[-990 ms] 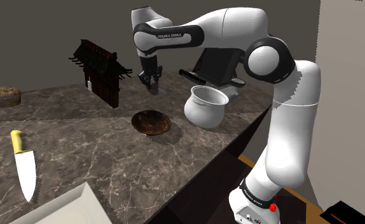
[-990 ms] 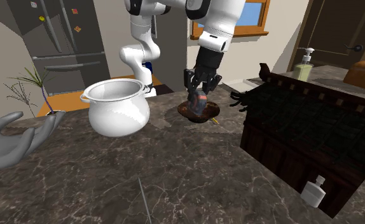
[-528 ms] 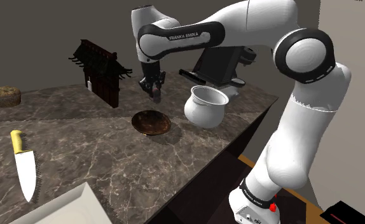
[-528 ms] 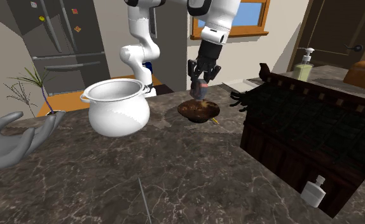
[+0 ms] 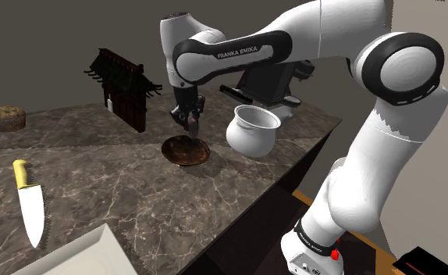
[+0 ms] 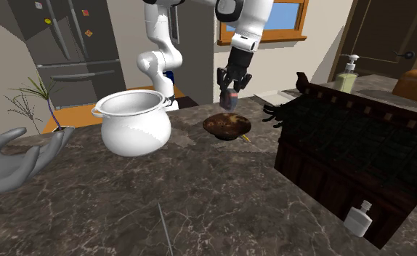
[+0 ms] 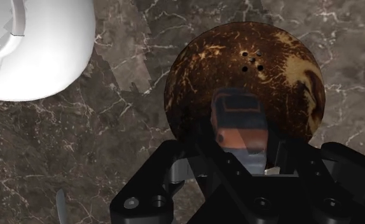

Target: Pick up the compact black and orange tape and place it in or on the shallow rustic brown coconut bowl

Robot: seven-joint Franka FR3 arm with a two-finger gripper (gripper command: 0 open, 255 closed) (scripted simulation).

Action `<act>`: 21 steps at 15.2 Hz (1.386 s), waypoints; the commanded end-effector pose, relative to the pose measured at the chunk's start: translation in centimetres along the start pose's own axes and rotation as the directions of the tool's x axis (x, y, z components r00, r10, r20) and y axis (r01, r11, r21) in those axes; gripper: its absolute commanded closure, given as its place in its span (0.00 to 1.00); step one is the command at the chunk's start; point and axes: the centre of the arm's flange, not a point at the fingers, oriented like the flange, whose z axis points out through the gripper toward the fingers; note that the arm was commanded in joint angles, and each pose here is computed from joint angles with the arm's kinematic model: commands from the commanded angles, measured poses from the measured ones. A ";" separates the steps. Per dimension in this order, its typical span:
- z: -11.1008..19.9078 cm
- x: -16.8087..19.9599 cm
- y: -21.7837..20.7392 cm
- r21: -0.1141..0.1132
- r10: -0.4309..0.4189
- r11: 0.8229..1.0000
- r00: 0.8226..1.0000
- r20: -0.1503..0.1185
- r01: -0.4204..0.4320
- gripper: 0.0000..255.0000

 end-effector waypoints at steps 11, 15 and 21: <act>6.3 0.3 -1.7 0.000 0.000 1.000 1.000 0.000 0.000 1.00; 6.3 0.3 -1.7 0.000 0.000 1.000 1.000 0.000 0.000 1.00; 6.3 0.3 -1.7 0.000 0.000 1.000 1.000 0.000 0.000 0.00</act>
